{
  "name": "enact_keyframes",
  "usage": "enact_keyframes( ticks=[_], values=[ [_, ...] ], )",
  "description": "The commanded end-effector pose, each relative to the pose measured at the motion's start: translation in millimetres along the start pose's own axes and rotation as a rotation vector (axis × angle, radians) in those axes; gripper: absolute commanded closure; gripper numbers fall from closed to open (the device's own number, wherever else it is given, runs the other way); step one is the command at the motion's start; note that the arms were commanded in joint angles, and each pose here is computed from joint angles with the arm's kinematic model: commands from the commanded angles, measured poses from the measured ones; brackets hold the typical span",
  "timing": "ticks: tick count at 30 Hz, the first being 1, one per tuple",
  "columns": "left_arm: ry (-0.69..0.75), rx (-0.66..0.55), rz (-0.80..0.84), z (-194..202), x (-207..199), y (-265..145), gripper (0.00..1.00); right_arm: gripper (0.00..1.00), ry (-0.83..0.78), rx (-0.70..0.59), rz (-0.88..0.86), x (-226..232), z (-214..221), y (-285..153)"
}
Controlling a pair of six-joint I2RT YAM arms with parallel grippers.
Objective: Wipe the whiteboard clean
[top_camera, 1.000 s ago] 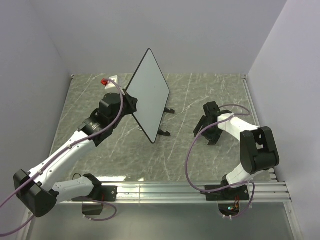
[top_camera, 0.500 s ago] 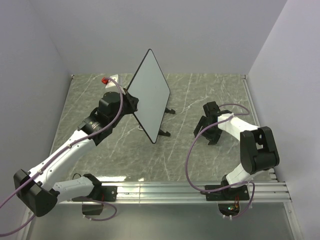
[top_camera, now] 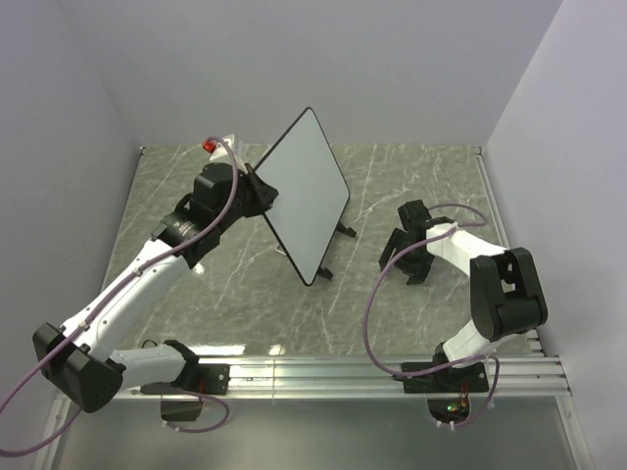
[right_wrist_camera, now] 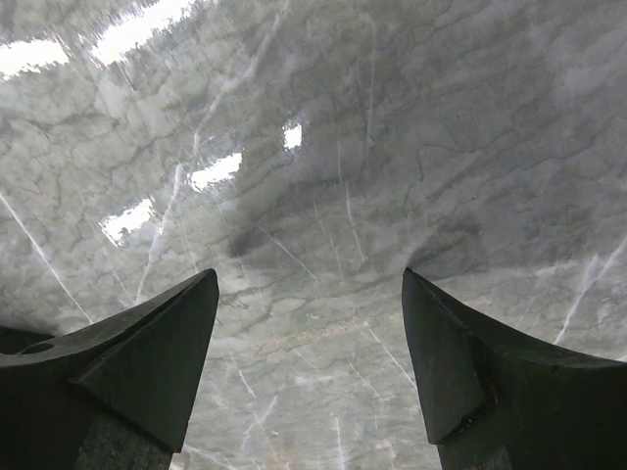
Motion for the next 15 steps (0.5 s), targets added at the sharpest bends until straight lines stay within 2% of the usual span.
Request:
enact_keyframes(
  ticks=[1,7,11,15],
  values=[
    [-0.076,-0.035,0.219,-32.6,-58.6,-17.0,1.00,0.18,-0.018,0.016,-0.020,2.0,5.8,5.5],
    [-0.149,-0.055,0.242,-54.6,-61.5,-10.6,1.00,0.18,-0.027,0.050,-0.041,4.3,11.8,12.0],
    [-0.098,-0.027,0.307,-63.8,-77.0,-8.5,1.00,0.19,-0.030,0.068,-0.049,3.7,17.2,16.4],
    [-0.074,0.032,0.398,-51.4,-81.0,-15.4,1.00,0.19,-0.039,0.063,-0.048,2.5,17.9,17.2]
  ],
)
Point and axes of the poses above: each gripper's point midway between its finger pads, its own y axis out along the fingers, its own x axis along the line the jaws close on, z = x × y, the point moved 3 cm from there along -y, back along the fingers, and after that the axes turned 11 degrees about -y, right-handed, at the moved point
